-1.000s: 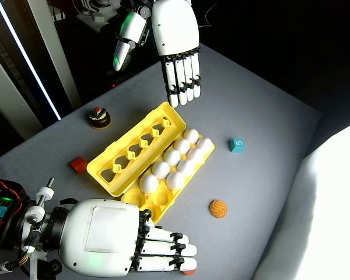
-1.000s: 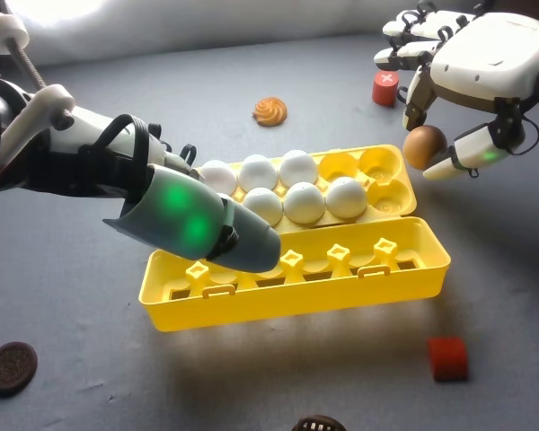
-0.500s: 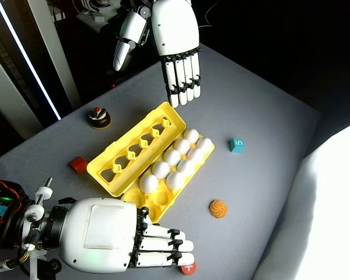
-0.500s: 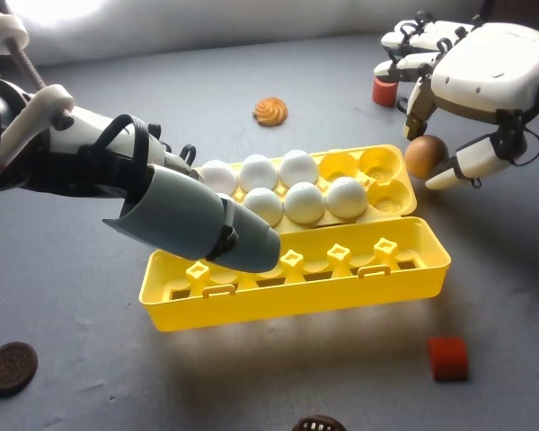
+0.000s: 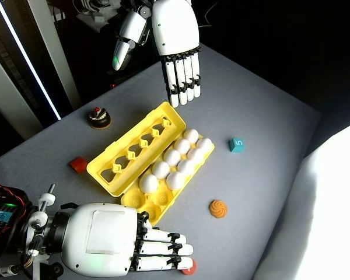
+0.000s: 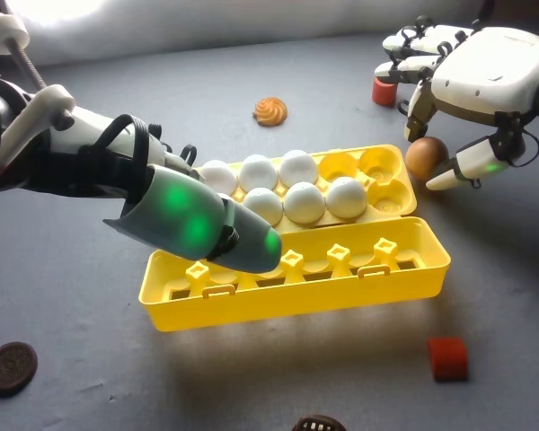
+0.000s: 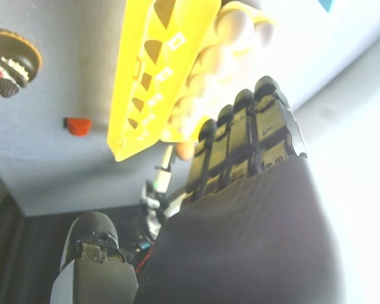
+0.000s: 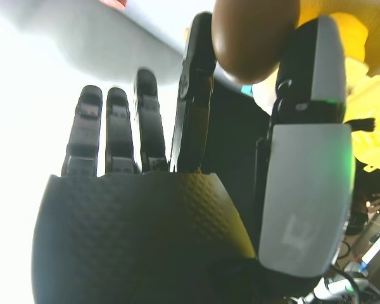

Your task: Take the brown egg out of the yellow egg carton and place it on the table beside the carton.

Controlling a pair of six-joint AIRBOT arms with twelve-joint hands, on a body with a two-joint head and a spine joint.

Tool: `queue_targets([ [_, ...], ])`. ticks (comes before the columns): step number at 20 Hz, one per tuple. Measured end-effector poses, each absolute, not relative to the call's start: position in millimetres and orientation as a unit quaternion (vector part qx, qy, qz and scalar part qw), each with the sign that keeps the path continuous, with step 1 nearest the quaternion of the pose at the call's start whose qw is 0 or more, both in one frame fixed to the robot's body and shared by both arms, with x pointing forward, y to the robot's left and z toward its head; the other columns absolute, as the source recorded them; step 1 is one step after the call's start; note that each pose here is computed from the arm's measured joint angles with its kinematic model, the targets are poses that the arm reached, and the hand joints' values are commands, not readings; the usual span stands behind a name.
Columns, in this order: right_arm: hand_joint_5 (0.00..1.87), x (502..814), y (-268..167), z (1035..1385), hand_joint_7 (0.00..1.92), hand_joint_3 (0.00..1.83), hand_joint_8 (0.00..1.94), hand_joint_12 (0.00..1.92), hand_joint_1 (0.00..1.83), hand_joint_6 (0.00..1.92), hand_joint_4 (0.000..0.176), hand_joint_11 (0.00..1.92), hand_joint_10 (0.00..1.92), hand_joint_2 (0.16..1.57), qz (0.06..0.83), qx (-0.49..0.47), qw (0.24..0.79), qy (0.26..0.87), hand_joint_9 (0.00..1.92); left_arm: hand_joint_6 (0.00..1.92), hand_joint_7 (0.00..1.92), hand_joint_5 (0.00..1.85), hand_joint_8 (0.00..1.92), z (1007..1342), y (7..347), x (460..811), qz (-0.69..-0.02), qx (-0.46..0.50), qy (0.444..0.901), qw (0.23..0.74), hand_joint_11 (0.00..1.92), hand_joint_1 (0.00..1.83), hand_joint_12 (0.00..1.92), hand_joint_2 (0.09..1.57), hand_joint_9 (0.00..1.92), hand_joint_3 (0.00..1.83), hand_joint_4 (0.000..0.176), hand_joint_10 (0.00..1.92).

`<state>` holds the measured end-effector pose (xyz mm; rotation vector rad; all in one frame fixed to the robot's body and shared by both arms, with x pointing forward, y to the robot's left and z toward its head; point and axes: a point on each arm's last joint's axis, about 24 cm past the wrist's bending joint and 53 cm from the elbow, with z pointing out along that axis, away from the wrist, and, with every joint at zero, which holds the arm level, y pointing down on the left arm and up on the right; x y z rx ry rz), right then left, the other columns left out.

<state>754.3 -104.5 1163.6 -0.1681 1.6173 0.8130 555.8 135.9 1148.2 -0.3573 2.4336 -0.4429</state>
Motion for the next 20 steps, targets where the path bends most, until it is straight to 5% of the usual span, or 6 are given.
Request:
queue_targets([
  [5,1.16,753.9,-102.6,1163.5,0.22,0.0,0.01,0.0,1.07,0.69,0.173,0.0,0.0,1.03,0.355,-0.073,0.614,0.701,0.0,0.0,0.0,0.0,0.0,1148.4,135.8,555.9,-0.168,-0.136,0.924,0.316,0.0,0.0,0.0,0.99,0.0,0.0,0.0,0.0],
  [14,1.1,753.3,-103.2,1162.7,0.19,0.0,0.0,0.0,1.05,0.79,0.176,0.0,0.0,1.05,0.355,-0.074,0.615,0.7,0.0,0.0,0.01,0.01,0.0,1148.4,135.9,555.8,-0.168,-0.136,0.924,0.316,0.0,0.0,0.0,0.99,0.0,0.0,0.0,0.0],
  [15,0.97,753.1,-104.1,1161.6,0.17,0.0,0.0,0.0,0.97,0.49,0.077,0.0,0.0,0.94,0.354,-0.074,0.615,0.701,0.0,0.0,0.01,0.02,0.0,1148.4,135.8,555.8,-0.168,-0.136,0.924,0.316,0.0,0.0,0.0,0.99,0.0,0.0,0.0,0.0],
  [17,1.04,752.4,-108.2,1159.6,0.19,0.0,0.0,0.0,0.95,0.21,0.067,0.0,0.0,0.87,0.352,-0.074,0.616,0.701,0.0,0.0,0.02,0.02,0.0,1148.4,135.9,555.8,-0.168,-0.136,0.924,0.316,0.0,0.0,0.0,0.99,0.0,0.0,0.0,0.0],
  [20,1.04,752.7,-118.0,1159.7,0.2,0.0,0.0,0.0,0.92,0.11,0.058,0.0,0.0,0.88,0.346,-0.073,0.619,0.701,0.0,0.01,0.01,0.03,0.0,1148.4,135.7,555.8,-0.168,-0.136,0.924,0.316,0.0,0.0,0.0,1.0,0.0,0.0,0.0,0.0],
])
